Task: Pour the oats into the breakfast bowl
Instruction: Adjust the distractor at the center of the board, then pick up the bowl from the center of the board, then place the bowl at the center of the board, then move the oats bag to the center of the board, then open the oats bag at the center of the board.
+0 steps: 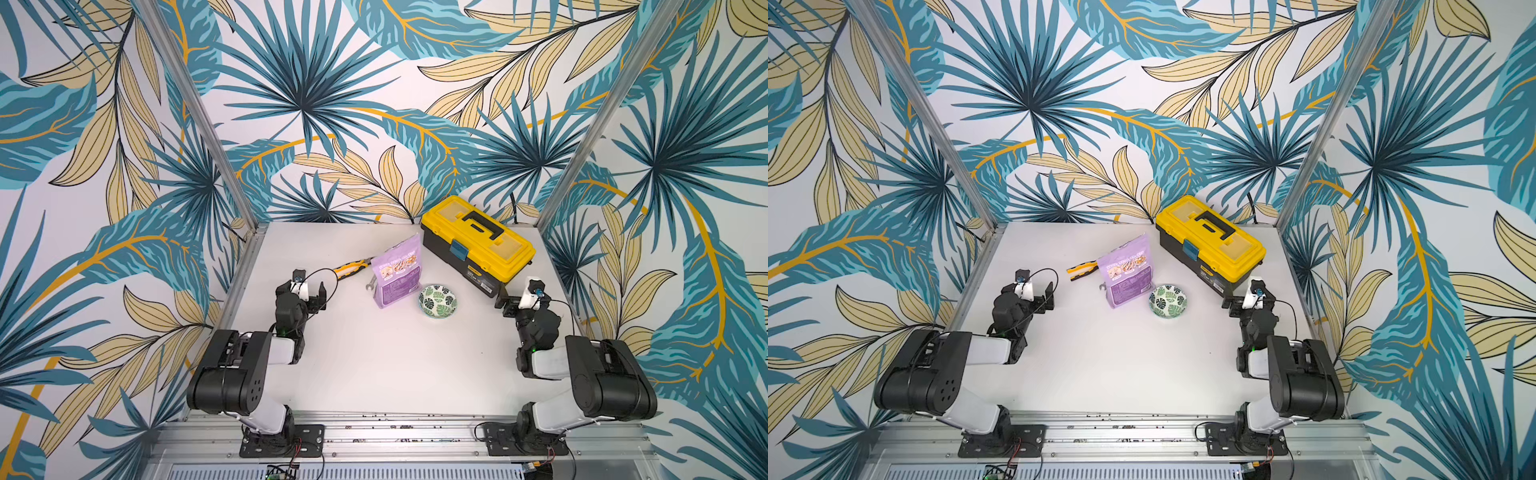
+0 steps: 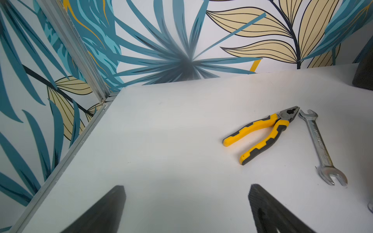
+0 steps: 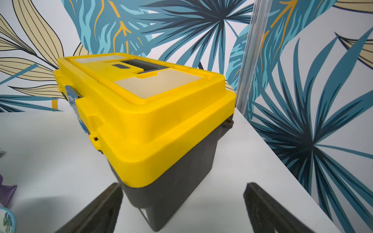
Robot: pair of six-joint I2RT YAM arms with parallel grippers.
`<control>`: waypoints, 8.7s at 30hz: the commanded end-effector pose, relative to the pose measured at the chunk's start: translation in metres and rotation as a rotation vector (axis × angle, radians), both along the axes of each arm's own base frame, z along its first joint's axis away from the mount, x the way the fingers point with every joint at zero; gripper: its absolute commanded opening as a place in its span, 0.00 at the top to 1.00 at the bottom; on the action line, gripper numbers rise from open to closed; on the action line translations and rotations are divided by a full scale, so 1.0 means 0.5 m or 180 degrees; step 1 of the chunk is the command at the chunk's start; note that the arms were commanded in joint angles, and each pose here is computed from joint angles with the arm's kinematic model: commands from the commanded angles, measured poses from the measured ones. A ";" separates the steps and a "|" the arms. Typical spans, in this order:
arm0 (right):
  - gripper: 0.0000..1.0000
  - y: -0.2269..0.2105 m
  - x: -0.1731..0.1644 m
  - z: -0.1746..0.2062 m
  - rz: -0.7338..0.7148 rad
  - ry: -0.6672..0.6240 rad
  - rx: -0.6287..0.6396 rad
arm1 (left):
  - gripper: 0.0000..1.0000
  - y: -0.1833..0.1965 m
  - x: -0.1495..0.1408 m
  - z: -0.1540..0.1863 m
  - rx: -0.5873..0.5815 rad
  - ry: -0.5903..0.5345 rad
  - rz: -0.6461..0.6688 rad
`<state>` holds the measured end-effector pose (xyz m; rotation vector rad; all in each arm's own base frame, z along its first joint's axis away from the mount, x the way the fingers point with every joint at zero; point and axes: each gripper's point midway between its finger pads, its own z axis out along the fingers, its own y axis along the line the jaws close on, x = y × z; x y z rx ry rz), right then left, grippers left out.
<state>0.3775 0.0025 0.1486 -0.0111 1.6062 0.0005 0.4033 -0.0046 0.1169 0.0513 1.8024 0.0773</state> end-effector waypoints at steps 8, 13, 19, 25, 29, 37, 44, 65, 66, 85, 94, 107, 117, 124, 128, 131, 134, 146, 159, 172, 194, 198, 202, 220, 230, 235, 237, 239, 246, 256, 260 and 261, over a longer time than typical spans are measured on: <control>0.01 0.001 -0.003 -0.002 0.0020 0.0005 0.0039 | 0.00 -0.010 0.002 0.003 0.0031 -0.0020 -0.0081; 0.01 0.001 -0.003 0.000 0.0022 -0.0004 0.0044 | 0.00 -0.009 0.003 0.002 0.0026 -0.0010 -0.0077; 0.01 -0.009 0.003 0.031 -0.0076 0.0039 0.0111 | 0.00 0.006 -0.019 0.025 0.0007 -0.0177 0.0073; 0.01 0.051 0.020 0.052 0.0346 0.0705 0.0849 | 0.00 0.038 -0.082 0.104 -0.0344 -0.0196 0.0441; 0.01 0.106 0.012 0.046 0.0654 0.1039 0.1571 | 0.00 0.015 -0.115 0.144 -0.0938 0.0006 0.0387; 0.08 0.248 -0.013 -0.021 0.1180 0.1977 0.1936 | 0.00 -0.041 -0.158 0.178 -0.1895 0.0209 0.0106; 0.13 0.281 -0.049 -0.081 0.1113 0.2357 0.2074 | 0.00 -0.051 -0.164 0.169 -0.1945 0.0358 0.0064; 0.33 0.359 -0.067 -0.127 0.0920 0.2433 0.2495 | 0.00 -0.042 -0.170 0.148 -0.1939 0.0467 0.0188; 0.35 0.362 -0.066 -0.137 0.0890 0.2476 0.2495 | 0.00 -0.042 -0.171 0.147 -0.1942 0.0471 0.0188; 0.93 0.397 -0.087 -0.184 0.0744 0.2742 0.1997 | 0.00 -0.034 -0.174 0.145 -0.1874 0.0514 0.0261; 1.00 0.427 -0.105 -0.167 0.0889 0.2754 0.1877 | 0.00 -0.034 -0.177 0.151 -0.1850 0.0514 0.0251; 1.00 0.641 -0.221 -0.122 0.1787 0.3074 0.1474 | 0.00 -0.035 -0.189 0.195 -0.1673 0.0496 0.0178; 1.00 0.786 -0.282 -0.145 0.2328 0.3313 0.0971 | 0.00 -0.059 -0.197 0.239 -0.1451 0.0570 -0.0125; 0.98 0.801 -0.286 -0.163 0.2387 0.3413 0.0814 | 0.00 -0.069 -0.197 0.248 -0.1411 0.0564 -0.0238; 0.85 0.791 -0.280 -0.153 0.2343 0.3328 0.0747 | 0.00 -0.074 -0.198 0.247 -0.1413 0.0572 -0.0292; 0.72 0.778 -0.269 -0.135 0.2278 0.3193 0.0645 | 0.00 -0.097 -0.197 0.260 -0.1385 0.0529 -0.0538; 0.62 0.759 -0.256 -0.106 0.2209 0.3031 0.0571 | 0.00 -0.120 -0.192 0.278 -0.1332 0.0491 -0.0777; 0.42 0.575 -0.170 0.068 0.1843 0.2371 0.0931 | 0.05 -0.322 -0.100 0.287 -0.0938 0.0844 -0.1943; 0.38 0.418 -0.153 0.071 0.1495 0.2274 0.1067 | 0.32 -0.480 0.050 0.240 -0.0611 0.1084 -0.2476; 0.39 0.387 -0.145 0.044 0.1378 0.2354 0.1149 | 1.00 -0.515 0.011 0.245 -0.0616 0.1204 -0.2642; 0.44 0.375 -0.125 -0.049 0.1474 0.2723 0.2016 | 1.00 -0.671 -0.192 0.299 -0.1299 0.1042 -0.1655; 0.44 0.368 -0.125 -0.080 0.1373 0.2806 0.1968 | 0.84 -0.683 -0.204 0.299 -0.1354 0.1041 -0.1741; 0.44 0.345 -0.123 -0.102 0.1165 0.2818 0.1812 | 0.58 -0.686 -0.212 0.325 -0.1277 0.1010 -0.1858; 0.43 0.336 -0.139 -0.117 0.1189 0.2918 0.1548 | 0.52 -0.663 -0.265 0.333 -0.0403 0.1870 -0.2793; 0.43 0.340 -0.143 -0.112 0.1233 0.2932 0.1587 | 0.66 -0.665 -0.216 0.274 -0.0116 0.2166 -0.2585; 0.43 0.342 -0.142 -0.113 0.1244 0.2947 0.1596 | 0.71 -0.667 -0.199 0.284 -0.0133 0.2047 -0.2527; 0.43 0.344 -0.142 -0.114 0.1258 0.2955 0.1597 | 0.72 -0.666 -0.195 0.288 -0.0164 0.2010 -0.2509; 0.43 0.346 -0.141 -0.114 0.1270 0.2960 0.1597 | 0.72 -0.669 -0.192 0.294 -0.0231 0.1971 -0.2530; 0.43 0.347 -0.139 -0.115 0.1277 0.2964 0.1596 | 0.78 -0.664 -0.180 0.296 -0.0395 0.1947 -0.2511; 0.44 0.351 -0.140 -0.116 0.1306 0.2982 0.1613 | 0.87 -0.672 -0.172 0.280 -0.0449 0.1988 -0.2510; 0.43 0.351 -0.139 -0.113 0.1308 0.2964 0.1612 | 0.88 -0.673 -0.168 0.268 -0.0418 0.2011 -0.2482; 0.43 0.351 -0.139 -0.112 0.1314 0.2961 0.1611 | 0.88 -0.673 -0.167 0.265 -0.0404 0.2016 -0.2472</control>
